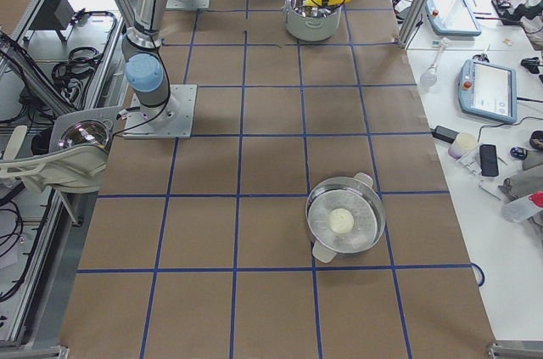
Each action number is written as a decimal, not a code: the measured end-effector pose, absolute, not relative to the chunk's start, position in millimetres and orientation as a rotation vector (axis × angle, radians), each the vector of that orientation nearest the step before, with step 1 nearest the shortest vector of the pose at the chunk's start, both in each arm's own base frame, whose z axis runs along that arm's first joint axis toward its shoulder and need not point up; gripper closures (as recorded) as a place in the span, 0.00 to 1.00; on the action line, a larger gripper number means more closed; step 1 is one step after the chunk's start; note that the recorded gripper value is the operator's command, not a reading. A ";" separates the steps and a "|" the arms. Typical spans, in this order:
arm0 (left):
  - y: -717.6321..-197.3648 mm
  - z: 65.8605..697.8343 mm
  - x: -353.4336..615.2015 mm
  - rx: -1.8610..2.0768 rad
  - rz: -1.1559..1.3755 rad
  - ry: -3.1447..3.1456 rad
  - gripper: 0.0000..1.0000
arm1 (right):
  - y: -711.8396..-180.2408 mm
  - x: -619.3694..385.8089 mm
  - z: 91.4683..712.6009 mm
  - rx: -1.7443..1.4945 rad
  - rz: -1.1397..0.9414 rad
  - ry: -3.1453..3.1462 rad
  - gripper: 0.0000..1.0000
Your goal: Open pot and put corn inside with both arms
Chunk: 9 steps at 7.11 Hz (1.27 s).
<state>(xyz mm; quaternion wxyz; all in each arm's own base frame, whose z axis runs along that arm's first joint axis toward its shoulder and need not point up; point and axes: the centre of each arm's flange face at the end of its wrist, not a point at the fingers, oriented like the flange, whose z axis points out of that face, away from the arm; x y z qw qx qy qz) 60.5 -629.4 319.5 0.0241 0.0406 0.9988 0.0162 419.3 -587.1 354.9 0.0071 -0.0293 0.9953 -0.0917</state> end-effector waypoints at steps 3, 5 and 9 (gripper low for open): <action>-598.0 263.1 98.7 0.132 0.014 3.087 1.00 | -558.7 468.5 312.6 -0.149 -0.199 3.124 0.00; -588.3 242.1 100.7 0.119 -0.009 3.083 1.00 | -558.1 472.9 314.5 -0.145 -0.216 3.117 0.00; -583.5 224.2 96.0 0.121 -0.009 3.120 0.00 | -599.6 408.6 361.6 -0.052 -0.287 3.111 0.00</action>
